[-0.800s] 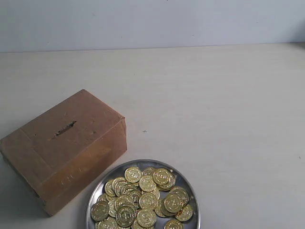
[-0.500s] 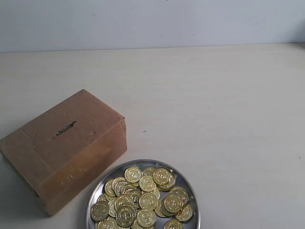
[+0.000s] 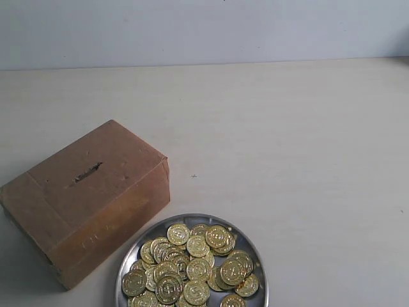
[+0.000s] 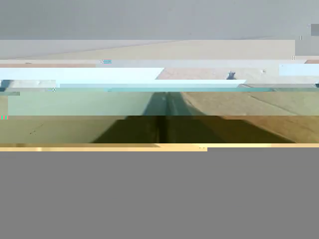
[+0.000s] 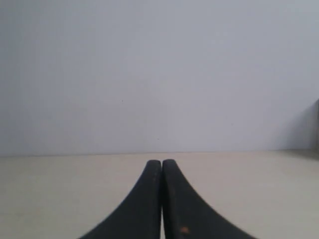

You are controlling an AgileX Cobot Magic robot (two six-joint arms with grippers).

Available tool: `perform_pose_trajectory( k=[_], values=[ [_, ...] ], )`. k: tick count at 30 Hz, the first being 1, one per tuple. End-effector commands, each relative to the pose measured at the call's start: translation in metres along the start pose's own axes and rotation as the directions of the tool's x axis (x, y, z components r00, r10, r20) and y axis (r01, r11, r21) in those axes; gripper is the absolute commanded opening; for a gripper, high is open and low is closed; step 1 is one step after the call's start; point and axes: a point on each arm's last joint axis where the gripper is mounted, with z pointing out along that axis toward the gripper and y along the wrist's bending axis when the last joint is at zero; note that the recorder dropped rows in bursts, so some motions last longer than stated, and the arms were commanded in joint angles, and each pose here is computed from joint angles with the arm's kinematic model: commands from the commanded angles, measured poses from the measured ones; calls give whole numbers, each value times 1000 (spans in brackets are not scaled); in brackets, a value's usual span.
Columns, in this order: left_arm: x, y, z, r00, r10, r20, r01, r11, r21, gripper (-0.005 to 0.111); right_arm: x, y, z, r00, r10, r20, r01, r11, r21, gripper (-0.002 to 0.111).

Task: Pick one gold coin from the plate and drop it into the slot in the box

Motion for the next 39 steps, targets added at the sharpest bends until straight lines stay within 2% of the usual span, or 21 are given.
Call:
perform_pose_trajectory(
  k=[1, 2, 6, 8, 9, 11, 14, 15, 16, 18, 21, 24, 28, 30, 31, 35, 39],
  values=[
    [0, 0, 0, 1000, -3, 9, 3, 1000, 4, 0, -8, -3, -1, 981, 157, 110, -160, 987, 11, 0],
    [0, 0, 0, 1000, -3, 9, 3, 1000, 4, 0, -9, -3, -1, 957, 264, 121, -266, 964, 5, 0],
    [0, 0, 0, 1000, -3, 9, 3, 1000, 4, 0, -8, -3, -1, 940, 324, 107, -326, 945, -3, 0],
    [0, 0, 0, 1000, -3, 9, 3, 1000, 4, 0, -14, 2, -2, 936, 351, 38, -350, 936, -26, 0],
    [0, 0, 0, 1000, -3, 9, 3, 1000, 4, 0, -21, 4, -4, 935, 354, 18, -354, 935, -40, 0],
    [0, 0, 0, 1000, -1, 9, 1, 1000, 4, 0, -65, 17, -18, 931, 364, -27, -364, 922, -131, 0],
    [0, 0, 0, 1000, -1, 9, 1, 1000, 4, 0, -112, 38, -27, 964, 229, -133, -258, 923, -285, 0],
    [0, 0, 0, 1000, -1, 9, 1, 1000, 4, 0, -117, 41, -26, 967, 202, -155, -243, 917, -317, 0],
    [0, 0, 0, 1000, -1, 9, 1, 1000, 4, 0, -135, 53, -18, 962, 115, -249, -212, 887, -409, 0],
    [0, 0, 0, 1000, -1, 9, 1, 1000, 4, 0, -161, 65, 13, 897, -37, -441, -213, 838, -503, 0],
    [0, 0, 0, 1000, -1, 9, 1, 1000, 4, 0, -169, 70, 46, 810, -123, -573, -260, 801, -539, 0],
    [0, 0, 0, 1000, -1, 9, 1, 1000, 4, 0, -169, 71, 71, 746, -162, -646, -301, 783, -545, 0],
    [0, 0, 0, 1000, 1, 9, -1, 1000, 4, 0, -149, 70, 109, 659, -199, -726, -350, 773, -530, 0],
    [0, 0, 0, 1000, 1, 9, -1, 1000, 4, 0, -122, 72, 138, 554, -243, -797, -388, 771, -505, 0],
    [0, 0, 0, 1000, 1, 9, -1, 1000, 4, 0, -115, 75, 143, 529, -273, -803, -379, 771, -512, 0],
    [0, 0, 0, 1000, 1, 9, -1, 1000, 4, 0, -81, 97, 162, 436, -422, -795, -320, 753, -575, 0],
    [0, 0, 0, 1000, 1, 9, -1, 1000, 4, 0, -48, 130, 172, 382, -565, -732, -253, 698, -670, 0]
  ],
)
